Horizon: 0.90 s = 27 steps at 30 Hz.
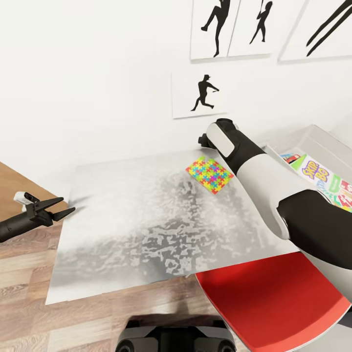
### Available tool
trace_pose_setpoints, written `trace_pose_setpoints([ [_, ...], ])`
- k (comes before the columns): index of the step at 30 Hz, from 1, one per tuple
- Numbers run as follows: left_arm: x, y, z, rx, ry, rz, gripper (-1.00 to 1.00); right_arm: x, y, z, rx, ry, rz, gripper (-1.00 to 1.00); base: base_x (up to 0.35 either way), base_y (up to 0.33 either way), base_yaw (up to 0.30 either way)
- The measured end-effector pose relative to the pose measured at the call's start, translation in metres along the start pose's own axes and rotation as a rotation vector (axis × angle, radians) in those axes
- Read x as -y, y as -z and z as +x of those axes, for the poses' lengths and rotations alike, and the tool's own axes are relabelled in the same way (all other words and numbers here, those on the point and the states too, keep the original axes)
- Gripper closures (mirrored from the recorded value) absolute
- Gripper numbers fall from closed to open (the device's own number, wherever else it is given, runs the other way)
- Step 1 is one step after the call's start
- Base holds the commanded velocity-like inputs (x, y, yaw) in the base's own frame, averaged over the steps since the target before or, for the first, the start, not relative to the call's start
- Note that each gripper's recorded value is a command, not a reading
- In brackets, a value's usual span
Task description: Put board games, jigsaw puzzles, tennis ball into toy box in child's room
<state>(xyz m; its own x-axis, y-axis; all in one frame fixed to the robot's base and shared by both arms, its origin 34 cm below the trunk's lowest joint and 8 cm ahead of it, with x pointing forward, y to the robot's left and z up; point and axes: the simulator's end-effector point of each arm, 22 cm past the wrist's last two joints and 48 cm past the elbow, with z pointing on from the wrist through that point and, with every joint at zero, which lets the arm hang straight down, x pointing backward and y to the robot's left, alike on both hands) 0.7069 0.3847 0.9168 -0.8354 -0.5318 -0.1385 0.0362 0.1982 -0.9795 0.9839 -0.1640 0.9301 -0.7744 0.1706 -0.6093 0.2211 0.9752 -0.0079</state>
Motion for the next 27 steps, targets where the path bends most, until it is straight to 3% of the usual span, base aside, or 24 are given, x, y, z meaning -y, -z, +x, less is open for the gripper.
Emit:
trace_pose_setpoints([
  [27,-0.001,0.0009,-0.0002,0.0,0.001,-0.003,-1.0,0.0034,-0.0023,0.0014,-0.003,0.001,0.005,-1.0,0.001,0.0,0.0],
])
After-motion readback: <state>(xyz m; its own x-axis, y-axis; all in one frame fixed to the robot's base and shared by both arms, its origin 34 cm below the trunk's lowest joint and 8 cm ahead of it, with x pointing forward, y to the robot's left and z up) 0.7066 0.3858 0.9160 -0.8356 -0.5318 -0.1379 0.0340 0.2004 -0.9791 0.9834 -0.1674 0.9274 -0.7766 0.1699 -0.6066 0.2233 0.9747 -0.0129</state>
